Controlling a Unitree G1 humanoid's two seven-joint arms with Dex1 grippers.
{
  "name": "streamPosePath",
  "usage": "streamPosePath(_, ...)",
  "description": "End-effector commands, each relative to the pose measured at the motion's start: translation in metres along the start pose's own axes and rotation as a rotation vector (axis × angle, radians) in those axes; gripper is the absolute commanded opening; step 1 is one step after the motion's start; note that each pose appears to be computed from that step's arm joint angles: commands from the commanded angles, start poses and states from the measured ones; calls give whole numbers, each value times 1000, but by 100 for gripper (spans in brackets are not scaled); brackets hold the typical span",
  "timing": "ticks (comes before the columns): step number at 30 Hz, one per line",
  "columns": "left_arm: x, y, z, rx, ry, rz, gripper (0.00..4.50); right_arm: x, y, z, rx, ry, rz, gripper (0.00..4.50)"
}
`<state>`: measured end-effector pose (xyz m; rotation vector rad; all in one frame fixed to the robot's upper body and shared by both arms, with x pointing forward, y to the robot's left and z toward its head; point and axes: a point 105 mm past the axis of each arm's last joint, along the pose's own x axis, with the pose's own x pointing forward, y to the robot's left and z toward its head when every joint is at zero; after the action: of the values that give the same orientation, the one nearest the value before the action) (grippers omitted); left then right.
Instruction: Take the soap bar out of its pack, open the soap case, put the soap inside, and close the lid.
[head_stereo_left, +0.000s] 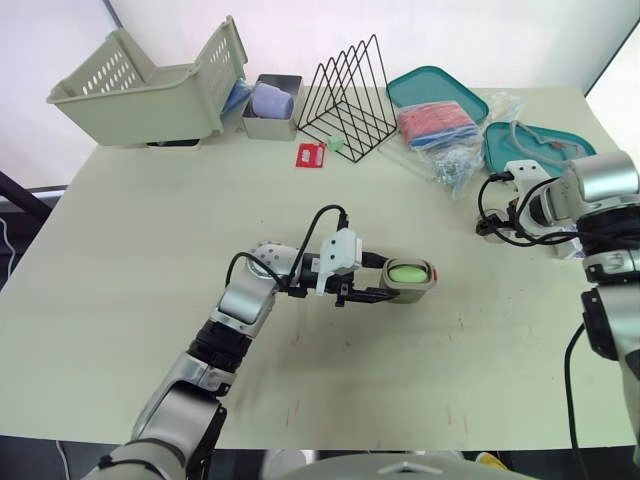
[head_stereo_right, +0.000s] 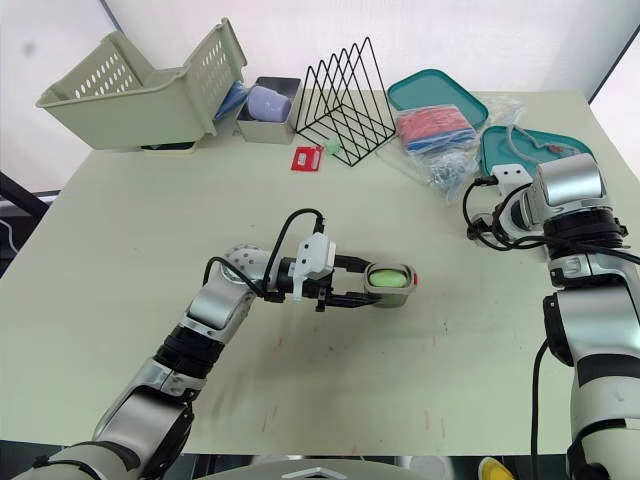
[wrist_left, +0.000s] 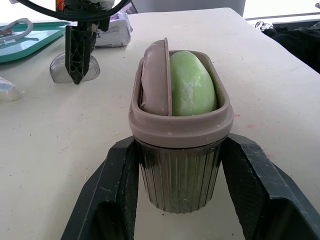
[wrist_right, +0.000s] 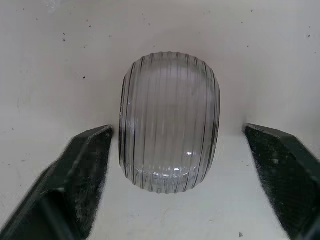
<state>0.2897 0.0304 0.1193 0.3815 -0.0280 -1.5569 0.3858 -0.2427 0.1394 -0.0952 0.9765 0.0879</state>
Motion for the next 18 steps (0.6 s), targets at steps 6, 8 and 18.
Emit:
streamPosePath(6,4,-2,4,19,-2,-9,195,-9,-5,16,-44,-77,-17,187)
streamPosePath(8,4,-2,4,19,-1,-10,195,-10,-1,19,-92,-107,4,187)
streamPosePath(18,4,-2,2,18,4,-11,195,-64,49,38,-583,-390,402,187)
